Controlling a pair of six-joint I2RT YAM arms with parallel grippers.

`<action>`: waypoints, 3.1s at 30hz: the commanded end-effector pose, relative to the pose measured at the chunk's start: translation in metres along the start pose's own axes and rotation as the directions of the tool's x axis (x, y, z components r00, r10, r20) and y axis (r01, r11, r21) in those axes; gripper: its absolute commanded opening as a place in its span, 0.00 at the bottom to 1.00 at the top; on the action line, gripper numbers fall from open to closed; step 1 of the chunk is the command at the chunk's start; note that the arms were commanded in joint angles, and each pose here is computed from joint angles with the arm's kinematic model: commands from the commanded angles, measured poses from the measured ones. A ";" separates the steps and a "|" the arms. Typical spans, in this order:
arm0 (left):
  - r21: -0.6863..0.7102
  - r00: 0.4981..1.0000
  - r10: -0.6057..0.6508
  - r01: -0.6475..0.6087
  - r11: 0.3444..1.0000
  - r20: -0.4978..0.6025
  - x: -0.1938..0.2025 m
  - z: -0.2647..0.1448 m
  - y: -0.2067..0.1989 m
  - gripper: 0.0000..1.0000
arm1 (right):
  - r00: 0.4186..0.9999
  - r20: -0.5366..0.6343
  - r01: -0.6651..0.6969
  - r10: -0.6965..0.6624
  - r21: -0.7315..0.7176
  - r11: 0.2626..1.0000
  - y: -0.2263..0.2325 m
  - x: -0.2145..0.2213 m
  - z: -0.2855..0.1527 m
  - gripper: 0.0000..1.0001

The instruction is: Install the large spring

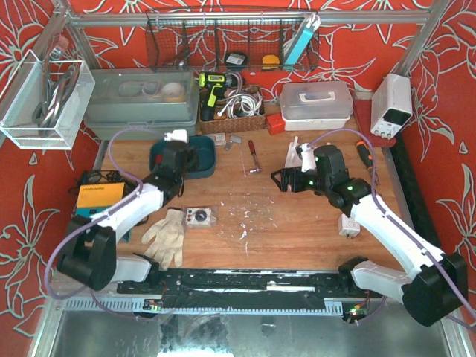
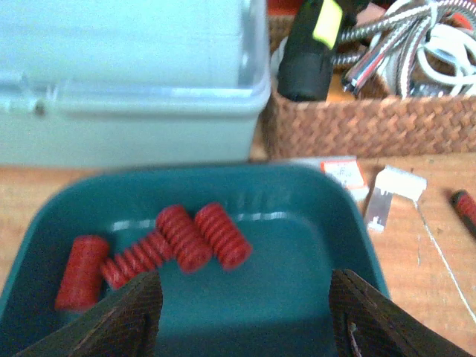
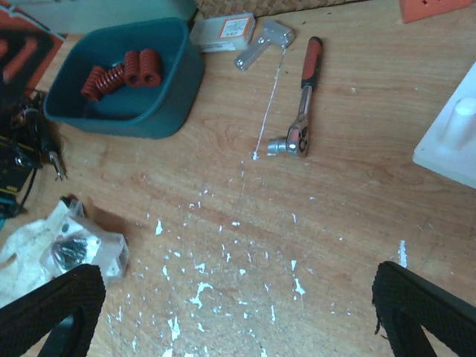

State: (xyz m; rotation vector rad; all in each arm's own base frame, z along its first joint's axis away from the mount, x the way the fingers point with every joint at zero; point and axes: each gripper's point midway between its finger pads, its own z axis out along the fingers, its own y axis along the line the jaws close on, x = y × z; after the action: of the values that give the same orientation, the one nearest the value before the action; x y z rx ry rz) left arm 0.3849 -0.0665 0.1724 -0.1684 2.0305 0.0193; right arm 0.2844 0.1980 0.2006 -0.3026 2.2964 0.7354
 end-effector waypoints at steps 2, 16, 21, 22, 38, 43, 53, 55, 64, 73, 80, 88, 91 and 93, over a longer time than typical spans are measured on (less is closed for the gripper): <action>0.045 0.971 0.237 -0.236 0.971 -0.013 -0.035 0.024 -0.013 0.63 | 0.994 0.048 0.091 -0.096 0.087 0.992 -0.004 0.014 0.001 0.98; 0.155 0.854 0.416 -0.386 0.909 -0.313 0.016 0.078 0.049 0.57 | 0.984 0.099 0.134 -0.147 0.126 0.983 -0.001 0.013 -0.006 0.97; 0.150 0.823 0.415 -0.388 0.909 -0.387 0.029 0.097 0.065 0.54 | 0.980 0.114 0.146 -0.163 0.142 0.979 0.000 0.012 -0.009 0.97; 0.151 0.816 0.418 -0.391 0.908 -0.398 0.030 0.101 0.067 0.54 | 0.980 0.113 0.149 -0.167 0.147 0.978 -0.001 0.012 -0.009 0.97; 0.182 0.711 0.434 -0.405 0.896 -0.553 0.082 0.113 0.087 0.58 | 0.977 0.096 0.172 -0.192 0.185 0.968 -0.003 0.015 -0.004 0.97; 0.193 0.700 0.424 -0.388 0.901 -0.574 0.092 0.117 0.089 0.58 | 0.976 0.094 0.176 -0.196 0.188 0.966 -0.002 0.015 -0.003 0.97; 0.192 0.677 0.421 -0.390 0.901 -0.604 0.105 0.121 0.094 0.53 | 0.975 0.091 0.183 -0.203 0.195 0.964 -0.002 0.015 -0.003 0.97; 0.195 0.679 0.421 -0.387 0.901 -0.601 0.104 0.121 0.093 0.49 | 0.975 0.090 0.184 -0.204 0.194 0.964 -0.002 0.015 -0.003 0.97; 0.224 0.710 0.424 -0.362 0.905 -0.562 0.092 0.118 0.083 0.29 | 0.975 0.090 0.183 -0.205 0.206 0.961 -0.003 0.014 -0.004 0.98; 0.225 0.783 0.403 -0.335 0.915 -0.474 0.060 0.109 0.071 0.15 | 0.978 0.092 0.166 -0.189 0.212 0.963 -0.005 0.014 -0.003 0.98; 0.206 0.849 0.366 -0.308 0.929 -0.381 0.019 0.092 0.062 0.11 | 0.981 0.077 0.161 -0.181 0.210 0.964 -0.005 0.016 0.001 0.98; 0.264 0.940 0.319 -0.279 0.923 -0.121 -0.044 0.038 0.013 0.07 | 0.981 0.076 0.163 -0.180 0.193 0.968 -0.003 0.017 0.002 0.99; 0.314 0.955 0.297 -0.289 0.904 0.022 -0.061 0.007 -0.019 0.06 | 0.981 0.083 0.157 -0.176 0.199 0.967 -0.004 0.017 0.001 0.99; 0.373 0.952 0.281 -0.306 0.876 0.123 -0.064 -0.016 -0.044 0.06 | 0.982 0.077 0.153 -0.171 0.201 0.968 -0.004 0.017 0.001 0.99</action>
State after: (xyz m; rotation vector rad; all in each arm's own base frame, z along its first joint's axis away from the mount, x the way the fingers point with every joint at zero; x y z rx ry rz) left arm 0.4185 -0.0602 0.1951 0.3502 2.1636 -0.0461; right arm 0.2730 0.1959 0.1836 -0.3793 2.2051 0.4300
